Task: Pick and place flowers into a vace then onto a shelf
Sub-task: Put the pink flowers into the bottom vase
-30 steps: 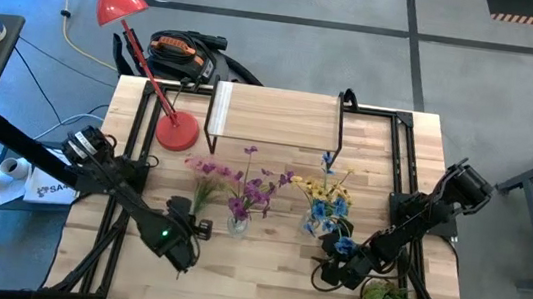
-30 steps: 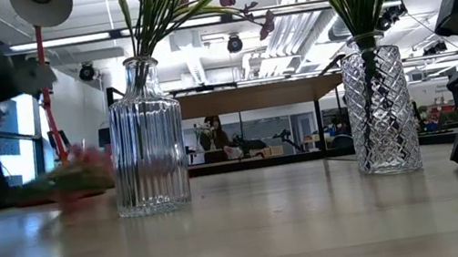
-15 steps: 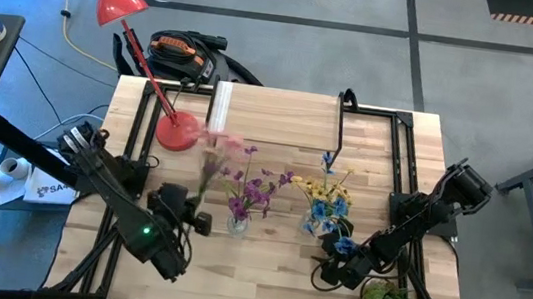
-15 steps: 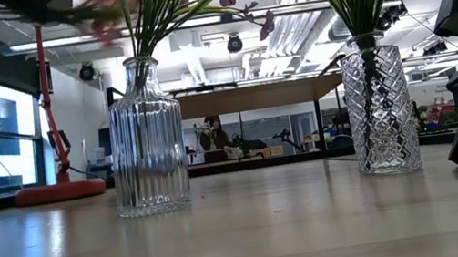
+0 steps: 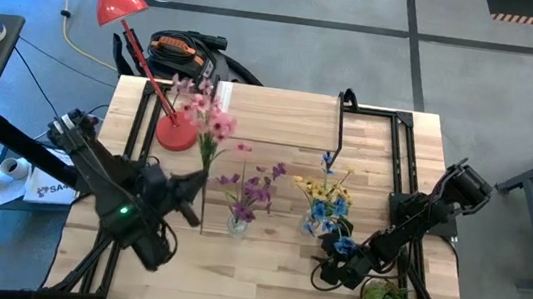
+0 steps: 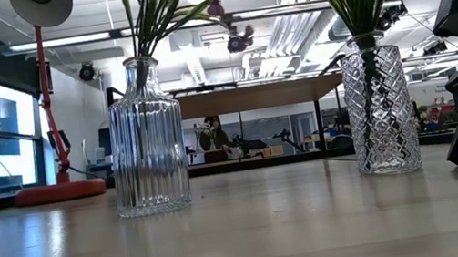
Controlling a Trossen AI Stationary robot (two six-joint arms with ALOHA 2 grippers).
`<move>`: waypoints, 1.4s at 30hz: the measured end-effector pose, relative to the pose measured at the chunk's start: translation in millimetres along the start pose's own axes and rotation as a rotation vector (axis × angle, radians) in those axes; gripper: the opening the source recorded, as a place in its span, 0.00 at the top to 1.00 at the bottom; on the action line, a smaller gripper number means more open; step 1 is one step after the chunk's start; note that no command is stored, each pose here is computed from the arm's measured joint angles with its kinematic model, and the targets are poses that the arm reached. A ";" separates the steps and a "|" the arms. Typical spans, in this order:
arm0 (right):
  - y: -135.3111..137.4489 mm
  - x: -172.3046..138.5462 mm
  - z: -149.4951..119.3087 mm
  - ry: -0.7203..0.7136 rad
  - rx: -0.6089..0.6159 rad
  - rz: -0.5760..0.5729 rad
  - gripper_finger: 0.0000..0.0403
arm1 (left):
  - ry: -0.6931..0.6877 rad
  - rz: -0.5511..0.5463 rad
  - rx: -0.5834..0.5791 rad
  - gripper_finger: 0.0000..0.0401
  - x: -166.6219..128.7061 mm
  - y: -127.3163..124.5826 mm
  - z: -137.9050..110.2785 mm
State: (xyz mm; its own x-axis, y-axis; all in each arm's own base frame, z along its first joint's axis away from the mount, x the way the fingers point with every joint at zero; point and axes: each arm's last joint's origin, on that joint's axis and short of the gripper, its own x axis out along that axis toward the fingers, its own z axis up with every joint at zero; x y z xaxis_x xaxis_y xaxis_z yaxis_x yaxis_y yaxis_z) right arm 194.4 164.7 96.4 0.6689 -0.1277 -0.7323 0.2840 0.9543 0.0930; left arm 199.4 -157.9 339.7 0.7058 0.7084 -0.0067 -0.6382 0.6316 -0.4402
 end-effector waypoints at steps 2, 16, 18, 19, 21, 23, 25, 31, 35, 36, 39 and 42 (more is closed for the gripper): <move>-0.1 0.1 0.0 0.002 0.000 0.000 0.26 | -0.004 -0.023 0.036 0.93 -5.0 -5.5 1.5; -0.9 1.2 1.5 0.011 -0.030 0.003 0.26 | 0.007 -0.041 0.209 0.93 -13.6 -72.7 -0.2; -0.9 1.2 1.5 0.011 -0.031 0.003 0.26 | 0.015 -0.050 0.266 0.93 -13.4 -81.4 5.8; -0.9 1.2 1.5 0.011 -0.031 0.003 0.26 | 0.013 -0.050 0.292 0.93 -12.9 -84.5 9.1; -0.9 1.2 1.5 0.011 -0.031 0.003 0.26 | 0.012 -0.046 0.348 0.93 -7.3 -88.4 13.4; -0.9 1.2 1.5 0.011 -0.032 0.003 0.26 | 0.020 -0.061 0.405 0.93 -0.2 -91.2 16.1; -0.8 1.2 1.5 0.011 -0.031 0.003 0.26 | 0.026 -0.091 0.466 0.93 10.4 -94.8 20.2; -0.8 1.1 1.5 0.013 -0.002 0.005 0.26 | -0.068 -0.316 0.595 0.93 34.7 -108.6 44.1; -0.6 1.1 1.7 0.011 0.009 0.007 0.26 | -0.162 -0.484 0.617 0.93 32.1 -109.5 62.9; -0.6 1.0 1.7 0.009 0.011 0.005 0.26 | -0.186 -0.552 0.602 0.93 30.4 -109.0 68.6; -0.6 1.0 1.8 0.004 0.012 0.002 0.26 | -0.223 -0.701 0.560 0.91 26.5 -105.7 75.3; -0.7 1.0 1.8 0.001 0.011 0.000 0.26 | -0.223 -0.775 0.502 0.92 24.0 -104.1 67.6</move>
State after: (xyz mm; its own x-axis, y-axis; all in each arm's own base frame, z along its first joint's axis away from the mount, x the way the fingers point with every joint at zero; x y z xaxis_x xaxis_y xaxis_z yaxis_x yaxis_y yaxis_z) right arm 196.2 163.4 96.9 0.6681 -0.1274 -0.7331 0.2919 0.9511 0.1007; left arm 262.0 -185.4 446.1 0.9463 0.0462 0.3199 -0.1112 0.9759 0.1880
